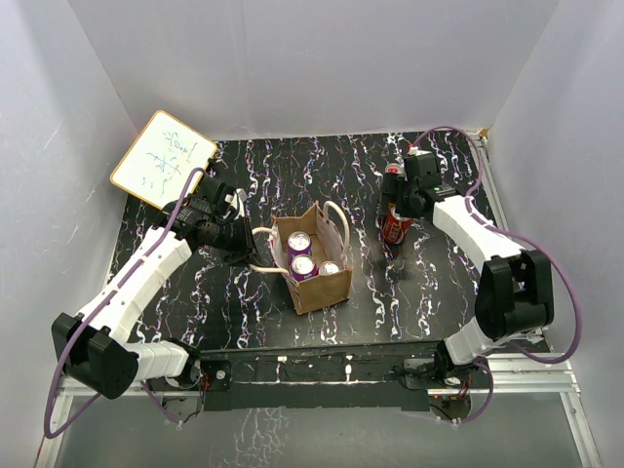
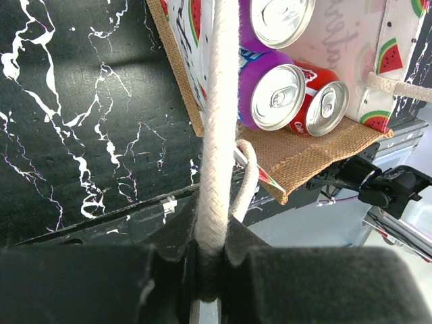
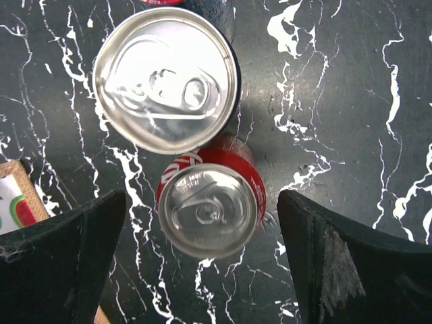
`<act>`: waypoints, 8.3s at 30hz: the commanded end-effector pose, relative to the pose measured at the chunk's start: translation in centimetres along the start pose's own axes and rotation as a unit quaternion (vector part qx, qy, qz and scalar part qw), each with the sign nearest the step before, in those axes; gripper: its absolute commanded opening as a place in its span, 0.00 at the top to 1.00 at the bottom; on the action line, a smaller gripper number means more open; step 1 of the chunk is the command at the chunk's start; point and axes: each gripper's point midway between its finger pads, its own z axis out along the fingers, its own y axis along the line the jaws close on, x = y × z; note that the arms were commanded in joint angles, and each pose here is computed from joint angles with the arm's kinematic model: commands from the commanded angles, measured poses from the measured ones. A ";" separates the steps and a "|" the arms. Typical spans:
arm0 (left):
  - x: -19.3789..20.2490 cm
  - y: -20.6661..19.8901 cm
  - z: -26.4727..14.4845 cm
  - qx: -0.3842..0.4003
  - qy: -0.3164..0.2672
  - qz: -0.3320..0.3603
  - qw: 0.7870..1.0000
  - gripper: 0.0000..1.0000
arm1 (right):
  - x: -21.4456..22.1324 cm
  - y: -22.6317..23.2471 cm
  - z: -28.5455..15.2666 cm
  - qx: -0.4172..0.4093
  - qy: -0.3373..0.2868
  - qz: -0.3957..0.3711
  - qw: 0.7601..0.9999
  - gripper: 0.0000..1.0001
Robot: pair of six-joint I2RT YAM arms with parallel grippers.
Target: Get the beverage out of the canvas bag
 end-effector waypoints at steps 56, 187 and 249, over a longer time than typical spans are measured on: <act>2.3 0.9 -0.4 0.008 0.017 -0.005 1.000 1.00 | 7.0 25.3 -11.4 -0.151 0.088 -0.176 0.969 0.15; 0.9 0.8 0.1 -0.011 0.025 0.013 1.000 1.00 | 5.1 -1.1 -2.4 0.093 0.005 0.022 0.995 0.92; 0.2 1.3 1.3 -0.026 0.035 0.031 0.999 1.00 | 1.6 26.1 -18.0 -0.266 0.024 -0.228 0.937 0.22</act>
